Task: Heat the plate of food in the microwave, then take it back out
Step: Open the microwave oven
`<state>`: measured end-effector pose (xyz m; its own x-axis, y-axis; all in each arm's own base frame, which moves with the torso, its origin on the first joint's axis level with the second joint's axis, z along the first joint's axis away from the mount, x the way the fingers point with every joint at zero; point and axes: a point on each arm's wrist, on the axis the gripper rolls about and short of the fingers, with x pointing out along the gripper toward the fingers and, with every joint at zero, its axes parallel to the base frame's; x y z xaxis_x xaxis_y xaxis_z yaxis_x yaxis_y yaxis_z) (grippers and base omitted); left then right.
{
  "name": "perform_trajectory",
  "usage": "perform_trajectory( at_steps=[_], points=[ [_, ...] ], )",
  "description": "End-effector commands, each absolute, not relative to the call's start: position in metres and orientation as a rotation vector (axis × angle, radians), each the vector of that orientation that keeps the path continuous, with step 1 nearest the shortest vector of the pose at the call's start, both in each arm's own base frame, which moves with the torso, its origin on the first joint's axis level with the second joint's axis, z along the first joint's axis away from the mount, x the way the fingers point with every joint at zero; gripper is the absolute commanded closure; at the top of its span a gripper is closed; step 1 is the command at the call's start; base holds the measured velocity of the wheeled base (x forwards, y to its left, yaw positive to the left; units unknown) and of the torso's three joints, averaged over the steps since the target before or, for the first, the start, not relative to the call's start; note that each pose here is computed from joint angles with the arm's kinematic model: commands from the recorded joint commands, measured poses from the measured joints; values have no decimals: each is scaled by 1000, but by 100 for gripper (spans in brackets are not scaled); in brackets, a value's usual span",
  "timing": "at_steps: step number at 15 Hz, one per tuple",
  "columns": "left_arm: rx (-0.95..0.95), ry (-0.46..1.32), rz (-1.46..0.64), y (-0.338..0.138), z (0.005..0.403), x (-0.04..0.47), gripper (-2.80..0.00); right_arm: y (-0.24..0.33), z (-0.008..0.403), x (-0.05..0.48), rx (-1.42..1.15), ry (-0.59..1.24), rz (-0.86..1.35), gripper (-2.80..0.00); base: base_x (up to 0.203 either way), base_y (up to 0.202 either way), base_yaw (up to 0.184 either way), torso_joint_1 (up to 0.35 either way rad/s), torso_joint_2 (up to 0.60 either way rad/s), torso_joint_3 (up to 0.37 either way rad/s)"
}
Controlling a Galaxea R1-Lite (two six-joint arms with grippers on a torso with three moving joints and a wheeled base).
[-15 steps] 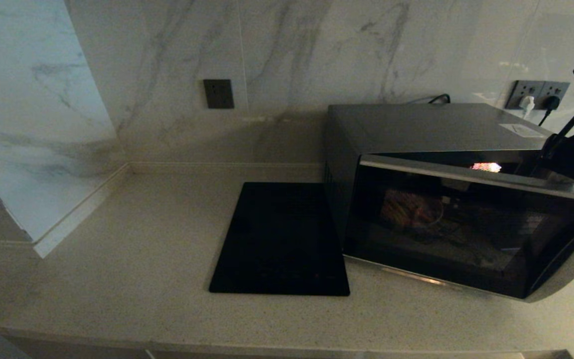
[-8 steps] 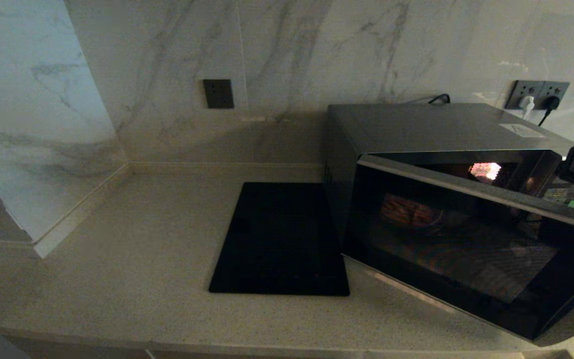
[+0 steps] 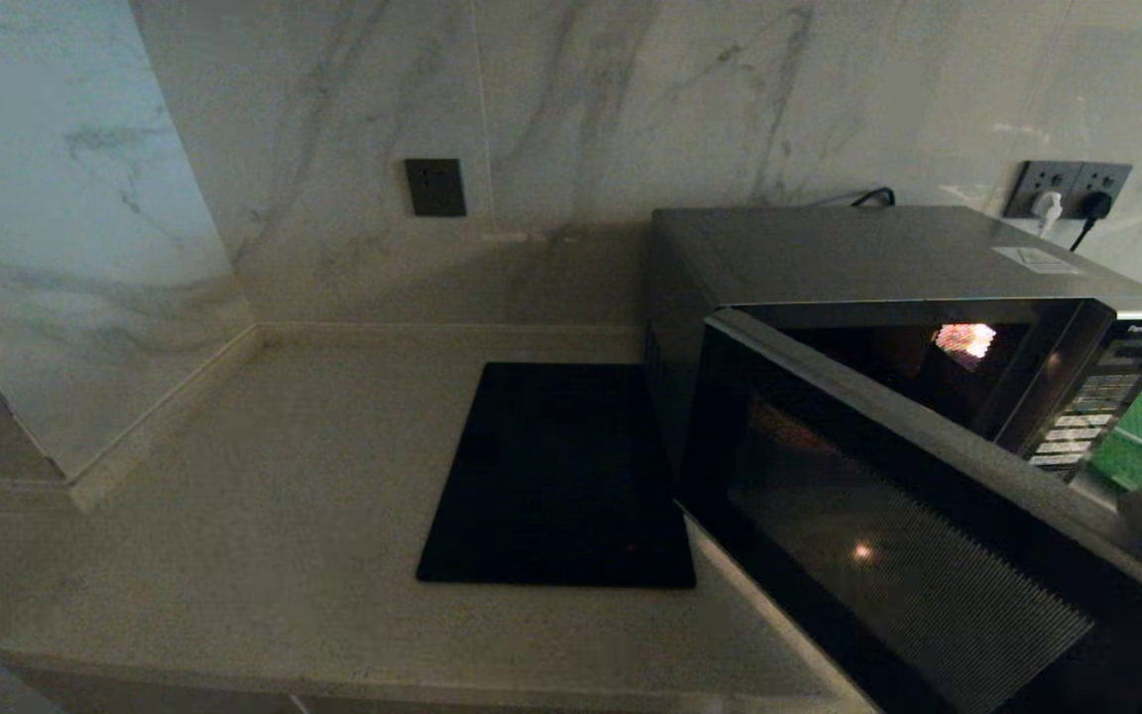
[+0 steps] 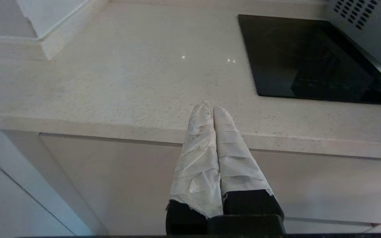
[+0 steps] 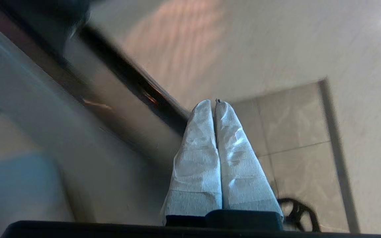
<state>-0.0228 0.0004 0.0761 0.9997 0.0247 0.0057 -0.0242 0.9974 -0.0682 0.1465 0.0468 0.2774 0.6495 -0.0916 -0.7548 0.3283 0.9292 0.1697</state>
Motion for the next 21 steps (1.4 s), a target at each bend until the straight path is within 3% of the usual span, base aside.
perform_trajectory(
  at_steps=[1, 21],
  points=[
    [-69, -7, 25, 0, 76, -23, 0, 45, 281, 115, 321, 819, -183, 0, 0, 0, 0, 0, 0, 0],
    [-69, -7, 25, 0, 76, -23, 0, 66, 266, 91, 211, 898, 55, 0, 0, 0, 0, 0, 0, 0]
  ],
)
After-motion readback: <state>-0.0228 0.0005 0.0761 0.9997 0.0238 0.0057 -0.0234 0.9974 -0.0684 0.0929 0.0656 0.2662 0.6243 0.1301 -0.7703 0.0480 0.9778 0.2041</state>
